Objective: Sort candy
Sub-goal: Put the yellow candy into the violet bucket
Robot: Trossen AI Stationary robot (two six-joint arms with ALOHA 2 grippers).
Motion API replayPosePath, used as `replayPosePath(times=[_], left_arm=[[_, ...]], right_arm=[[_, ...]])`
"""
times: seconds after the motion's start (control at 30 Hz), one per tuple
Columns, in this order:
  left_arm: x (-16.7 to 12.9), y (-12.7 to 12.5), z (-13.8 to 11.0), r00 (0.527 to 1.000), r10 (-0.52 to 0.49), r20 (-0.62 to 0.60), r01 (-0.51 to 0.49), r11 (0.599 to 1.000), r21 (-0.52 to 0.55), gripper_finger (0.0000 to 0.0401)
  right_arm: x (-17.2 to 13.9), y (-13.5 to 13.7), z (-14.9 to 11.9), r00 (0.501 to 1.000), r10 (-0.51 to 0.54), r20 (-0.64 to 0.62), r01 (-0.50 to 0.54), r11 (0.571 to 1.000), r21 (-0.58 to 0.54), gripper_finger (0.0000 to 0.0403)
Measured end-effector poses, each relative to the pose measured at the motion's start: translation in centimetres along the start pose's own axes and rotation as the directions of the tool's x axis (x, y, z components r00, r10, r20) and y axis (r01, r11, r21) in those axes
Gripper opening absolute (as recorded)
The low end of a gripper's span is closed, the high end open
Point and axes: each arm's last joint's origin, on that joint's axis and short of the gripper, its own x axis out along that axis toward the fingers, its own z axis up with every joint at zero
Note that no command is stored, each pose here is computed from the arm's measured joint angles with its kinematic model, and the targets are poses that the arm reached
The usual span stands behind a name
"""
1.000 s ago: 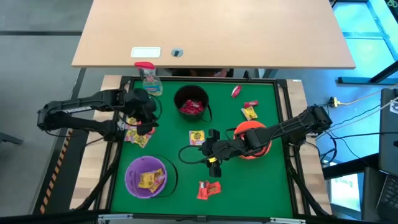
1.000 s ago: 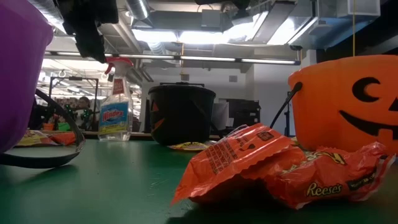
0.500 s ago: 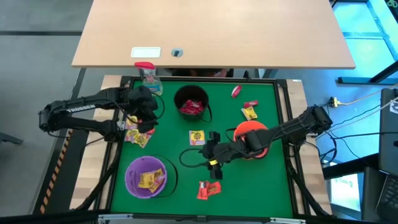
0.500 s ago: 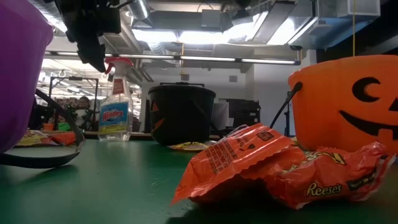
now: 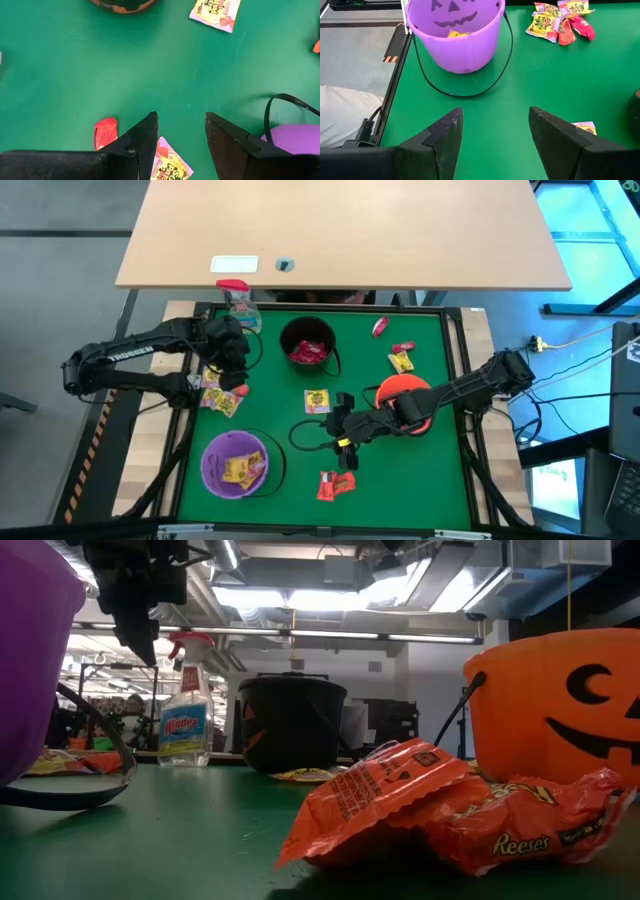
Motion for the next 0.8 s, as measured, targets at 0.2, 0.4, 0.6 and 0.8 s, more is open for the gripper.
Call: replayPosePath(times=[0.2,0.4,0.6,0.8], left_arm=[[-0.1,0.4,-0.1,1.0,0.016,-0.009,-0.016,1.0,-0.018,0.0151],[1.4,1.5,-1.5,0.998,0.029,-0.054,-0.033,0.997,-0.067,0.0151],[2.7,2.4,-3.5,0.997,-0.06,-0.039,0.054,0.99,-0.131,0.0151],[1.6,2.7,-3.5,0.999,-0.026,0.027,0.031,0.98,-0.199,0.0151]], right_arm=[[0.0,0.0,0.0,1.0,-0.001,0.0,0.001,1.0,0.0,0.0225],[0.0,0.0,0.0,1.0,-0.001,0.0,0.001,1.0,0.0,0.0225],[0.0,0.0,0.0,1.0,-0.002,0.0,0.002,1.0,0.0,0.0225],[0.0,-0.1,0.1,1.0,-0.003,0.003,0.003,1.0,-0.004,0.0225]])
